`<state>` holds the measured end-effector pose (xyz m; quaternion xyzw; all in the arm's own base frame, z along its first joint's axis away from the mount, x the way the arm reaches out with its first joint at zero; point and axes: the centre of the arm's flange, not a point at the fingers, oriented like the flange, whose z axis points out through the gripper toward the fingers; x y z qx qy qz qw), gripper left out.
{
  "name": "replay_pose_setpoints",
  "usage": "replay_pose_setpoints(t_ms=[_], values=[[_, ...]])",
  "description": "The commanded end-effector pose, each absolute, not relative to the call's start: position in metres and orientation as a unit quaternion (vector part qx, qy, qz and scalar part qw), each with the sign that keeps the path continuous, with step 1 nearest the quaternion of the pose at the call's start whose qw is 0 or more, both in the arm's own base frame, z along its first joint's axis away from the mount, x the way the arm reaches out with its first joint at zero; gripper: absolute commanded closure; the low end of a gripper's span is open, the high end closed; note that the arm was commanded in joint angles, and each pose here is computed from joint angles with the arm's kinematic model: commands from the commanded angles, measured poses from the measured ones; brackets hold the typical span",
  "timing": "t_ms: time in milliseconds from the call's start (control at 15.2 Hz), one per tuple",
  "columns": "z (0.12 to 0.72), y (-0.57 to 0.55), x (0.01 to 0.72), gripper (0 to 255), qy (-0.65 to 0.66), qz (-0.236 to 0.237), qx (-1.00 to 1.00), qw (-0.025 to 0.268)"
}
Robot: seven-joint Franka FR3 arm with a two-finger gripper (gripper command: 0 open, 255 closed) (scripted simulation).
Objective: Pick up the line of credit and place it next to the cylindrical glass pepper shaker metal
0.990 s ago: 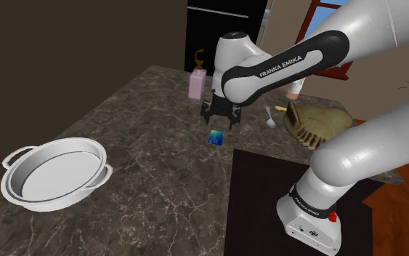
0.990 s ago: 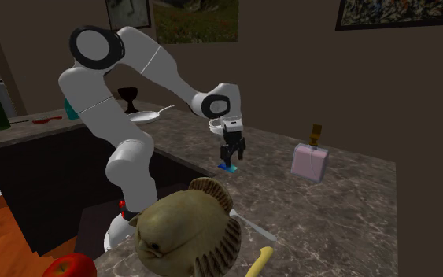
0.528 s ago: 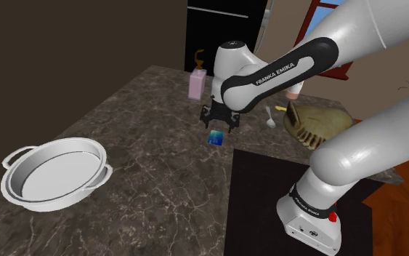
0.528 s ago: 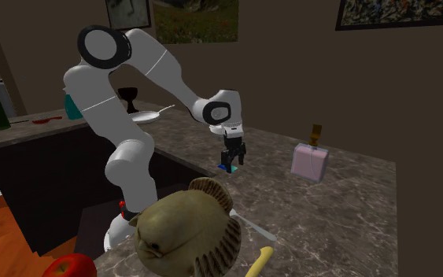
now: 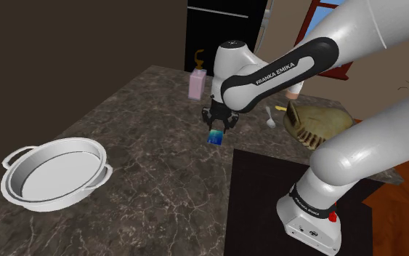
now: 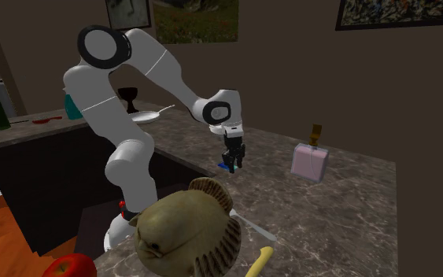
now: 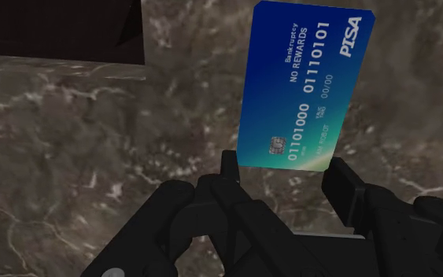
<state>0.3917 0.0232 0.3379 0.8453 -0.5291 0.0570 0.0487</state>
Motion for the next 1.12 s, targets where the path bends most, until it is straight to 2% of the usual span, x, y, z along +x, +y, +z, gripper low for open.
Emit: replay_pose_setpoints(t_ms=[0,330,1056], values=[[0.336,0.023,0.390,255,-0.529,0.054,0.845,0.051],[0.336,0.023,0.391,255,-0.529,0.054,0.845,0.050],[0.394,0.023,0.391,255,-0.529,0.054,0.845,0.050]])
